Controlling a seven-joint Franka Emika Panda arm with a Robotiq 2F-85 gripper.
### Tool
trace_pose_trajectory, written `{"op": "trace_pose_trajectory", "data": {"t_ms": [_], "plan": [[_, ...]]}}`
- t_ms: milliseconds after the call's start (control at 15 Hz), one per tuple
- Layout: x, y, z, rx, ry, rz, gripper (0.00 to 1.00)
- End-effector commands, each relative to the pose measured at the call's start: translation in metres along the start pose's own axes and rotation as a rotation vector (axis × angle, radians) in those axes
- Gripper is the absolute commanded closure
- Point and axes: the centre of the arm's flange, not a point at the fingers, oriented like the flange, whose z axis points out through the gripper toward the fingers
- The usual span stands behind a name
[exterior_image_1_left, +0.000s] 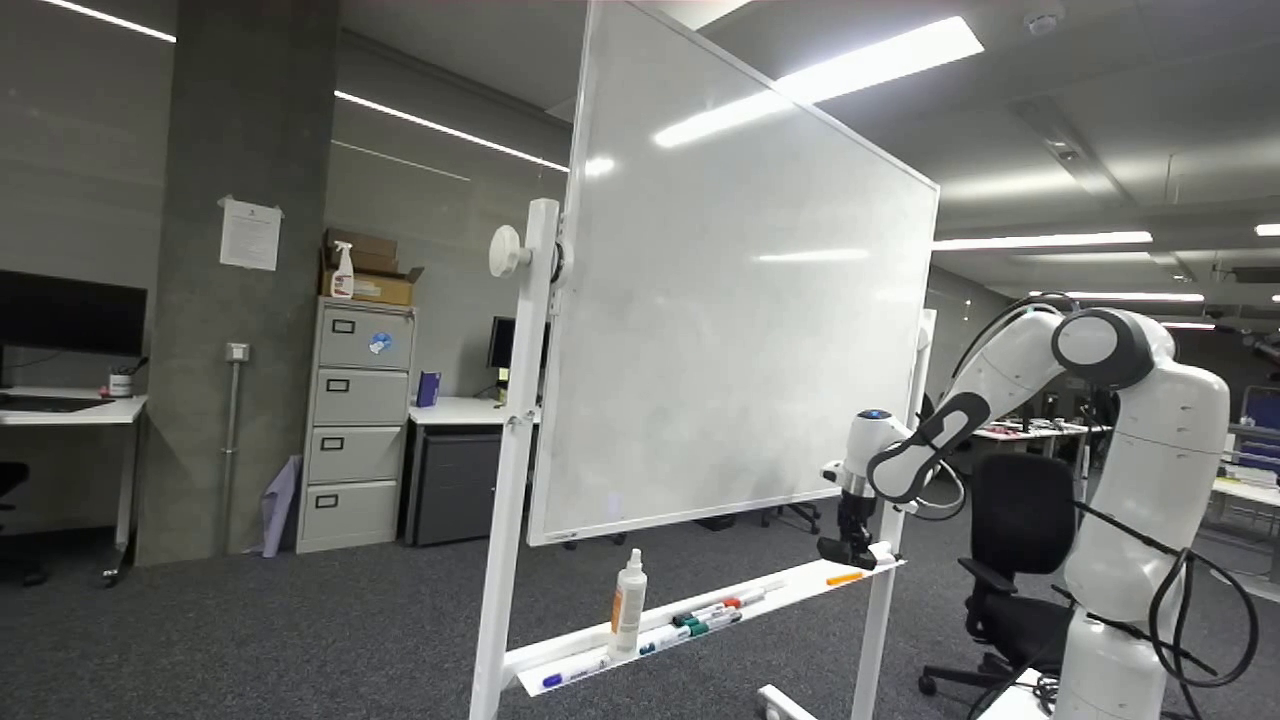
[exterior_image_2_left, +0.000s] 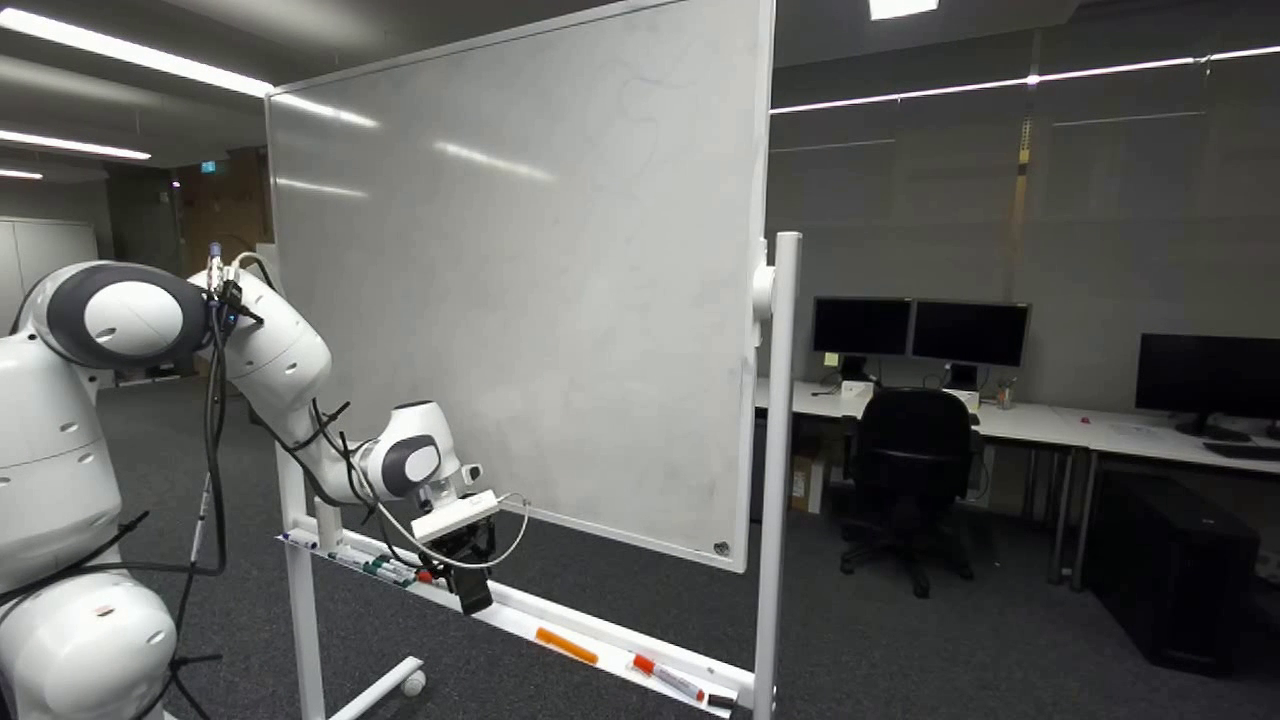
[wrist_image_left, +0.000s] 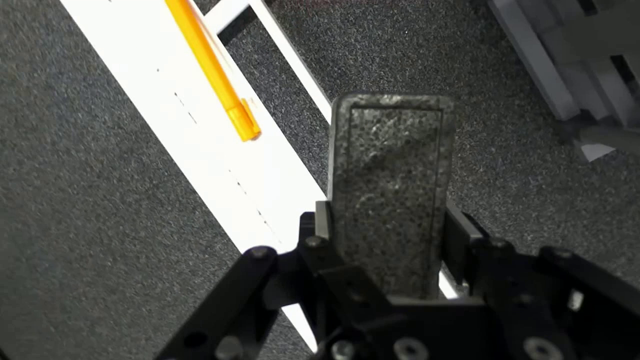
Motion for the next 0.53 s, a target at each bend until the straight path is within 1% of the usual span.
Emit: {"op": "trace_pose_trajectory", "data": {"t_ms": [0,200,267,467], "plan": [[0.002,0.009,0.006,0.007,-0.05,0.197,0.69],[0.006,0.015,0.016,0.072,-0.093,0.354,0.69],[0.008,0.02,0.018,0.111,-0.099,0.401,0.69],[0.015,0.03,0.027,0.186,-0.076,0.559,0.69]]}}
